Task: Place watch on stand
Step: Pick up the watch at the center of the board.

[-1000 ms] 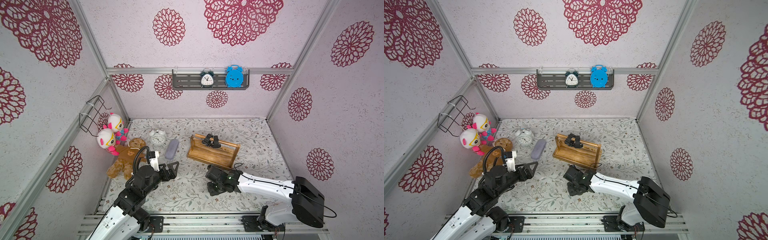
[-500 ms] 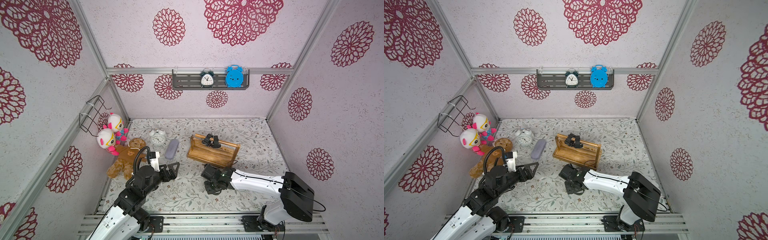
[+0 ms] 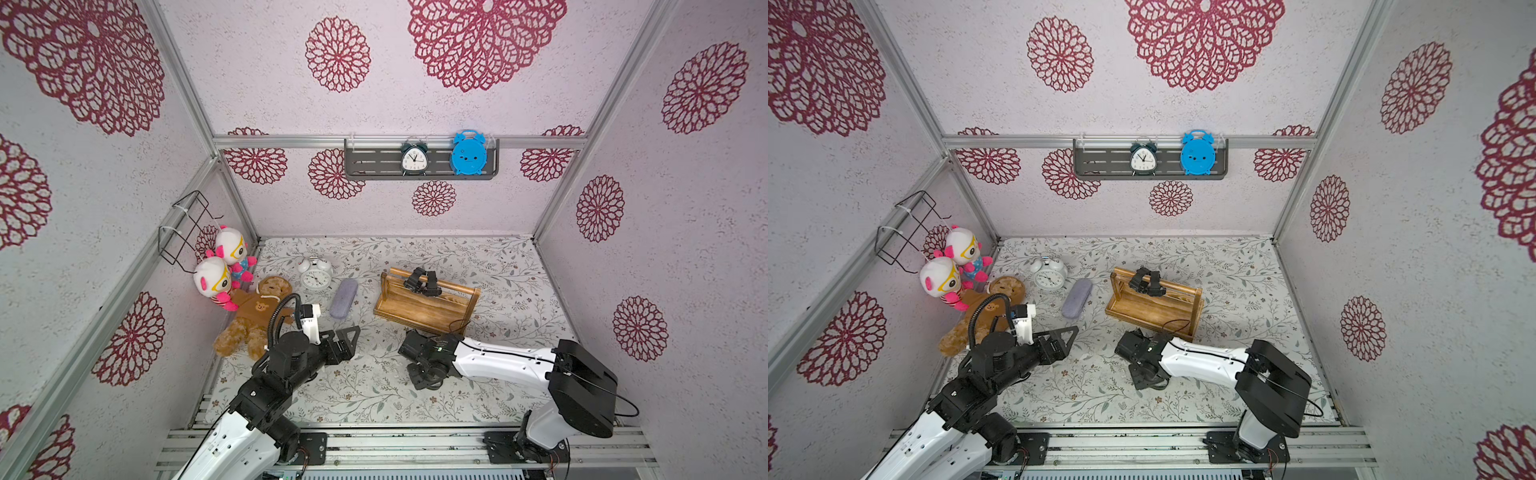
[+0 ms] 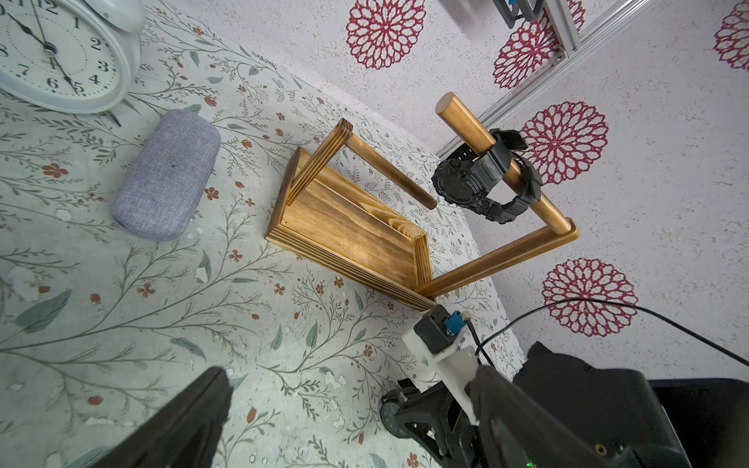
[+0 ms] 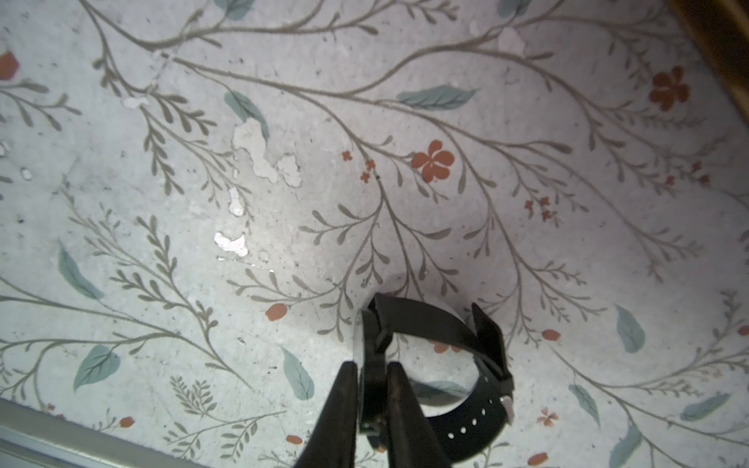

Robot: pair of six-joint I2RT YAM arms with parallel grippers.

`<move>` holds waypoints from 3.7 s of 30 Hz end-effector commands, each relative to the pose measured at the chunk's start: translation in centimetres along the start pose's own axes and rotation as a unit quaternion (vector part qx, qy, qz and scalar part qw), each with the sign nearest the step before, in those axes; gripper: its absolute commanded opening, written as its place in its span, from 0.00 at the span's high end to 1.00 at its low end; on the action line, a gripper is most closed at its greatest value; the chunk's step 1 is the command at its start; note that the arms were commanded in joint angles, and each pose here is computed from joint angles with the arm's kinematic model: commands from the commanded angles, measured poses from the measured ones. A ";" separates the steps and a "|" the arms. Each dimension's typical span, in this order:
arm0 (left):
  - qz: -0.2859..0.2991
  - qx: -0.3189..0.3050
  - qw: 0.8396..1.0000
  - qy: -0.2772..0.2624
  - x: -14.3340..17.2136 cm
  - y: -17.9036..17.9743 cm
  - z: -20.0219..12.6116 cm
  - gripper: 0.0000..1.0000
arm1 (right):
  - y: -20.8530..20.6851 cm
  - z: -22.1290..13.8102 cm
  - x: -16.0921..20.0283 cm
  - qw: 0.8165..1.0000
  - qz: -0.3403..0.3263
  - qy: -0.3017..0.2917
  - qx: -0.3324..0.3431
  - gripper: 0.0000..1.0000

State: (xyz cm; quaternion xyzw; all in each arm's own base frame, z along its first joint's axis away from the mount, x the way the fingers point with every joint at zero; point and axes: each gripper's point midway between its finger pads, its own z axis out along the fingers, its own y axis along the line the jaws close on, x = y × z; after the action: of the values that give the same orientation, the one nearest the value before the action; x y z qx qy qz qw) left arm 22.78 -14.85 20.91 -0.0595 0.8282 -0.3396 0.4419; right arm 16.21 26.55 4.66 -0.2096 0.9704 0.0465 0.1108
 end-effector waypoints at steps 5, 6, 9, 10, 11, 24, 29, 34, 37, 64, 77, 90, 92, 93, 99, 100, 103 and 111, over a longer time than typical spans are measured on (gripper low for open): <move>0.006 0.007 1.000 -0.007 -0.3 -0.3 -0.1 0.02 | 0.2 -1.0 -0.5 1.000 -0.008 -0.013 -0.002 0.84; 0.007 0.009 1.000 -0.006 -0.2 -0.4 -0.1 0.03 | 0.3 -1.1 -0.7 1.000 -0.007 -0.016 -0.004 0.85; 0.008 0.020 1.000 -0.003 -0.2 -0.9 -0.1 0.03 | 0.6 -2.3 -1.3 0.999 -0.003 -0.034 -0.017 0.86; 0.011 0.027 1.000 -0.001 -0.2 -1.1 -0.1 0.03 | 0.7 -2.8 -1.6 0.999 -0.002 -0.042 -0.023 0.86; 0.015 0.039 0.999 0.002 -0.1 -1.6 -0.2 0.03 | 0.9 -3.4 -1.9 0.998 -0.002 -0.051 -0.031 0.86; 0.028 0.248 0.967 -0.061 -2.3 -8.9 -2.9 0.03 | 1.1 -15.7 -6.6 0.952 0.047 -0.234 -0.190 0.90; 0.013 0.323 0.944 -0.065 -3.0 -11.4 -4.0 0.01 | 0.3 -22.3 -8.5 0.913 0.060 -0.310 -0.258 0.90; 0.001 0.389 0.920 -0.047 -3.2 -13.7 -4.4 0.05 | 0.8 -27.0 -9.9 0.881 0.053 -0.359 -0.305 0.91; -0.007 0.413 0.911 -0.025 -3.1 -14.7 -4.1 0.10 | 1.5 -29.3 -10.5 0.858 0.050 -0.385 -0.337 0.91; -0.041 0.504 0.862 0.027 -3.7 -19.5 -2.2 0.40 | 4.7 -33.3 -11.7 0.807 0.025 -0.399 -0.435 0.93; -0.050 0.512 0.857 0.028 -4.1 -19.9 -2.6 0.45 | 4.8 -32.5 -11.4 0.806 0.027 -0.394 -0.441 0.92; -0.046 0.536 0.843 0.025 -4.5 -20.8 -3.9 0.57 | 5.1 -31.6 -11.3 0.812 0.031 -0.378 -0.444 0.92; -0.044 0.539 0.841 0.024 -4.7 -21.0 -4.1 0.61 | 5.1 -31.6 -11.3 0.811 0.032 -0.377 -0.445 0.92; -0.043 0.540 0.840 0.025 -4.7 -21.1 -4.2 0.63 | 5.1 -31.7 -11.3 0.811 0.031 -0.378 -0.445 0.92; -0.042 0.542 0.839 0.024 -4.7 -21.3 -4.2 0.70 | 5.2 -31.8 -11.4 0.810 0.029 -0.379 -0.447 0.92; -0.043 0.542 0.839 0.023 -4.8 -21.3 -4.2 0.70 | 5.2 -31.9 -11.4 0.810 0.028 -0.379 -0.447 0.92; -0.041 0.545 0.837 0.021 -4.9 -21.4 -4.4 0.72 | 5.3 -31.8 -11.5 0.811 0.028 -0.378 -0.447 0.92; -0.036 0.554 0.831 0.016 -5.4 -22.1 -5.0 0.86 | 5.2 -31.9 -11.4 0.811 0.029 -0.379 -0.446 0.90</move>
State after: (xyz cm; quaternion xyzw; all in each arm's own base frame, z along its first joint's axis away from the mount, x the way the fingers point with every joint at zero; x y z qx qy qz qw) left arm 19.35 -27.06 37.44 0.1371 0.5441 -0.7452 0.3604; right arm 17.54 31.72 38.43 -0.1847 0.7251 0.5587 0.3577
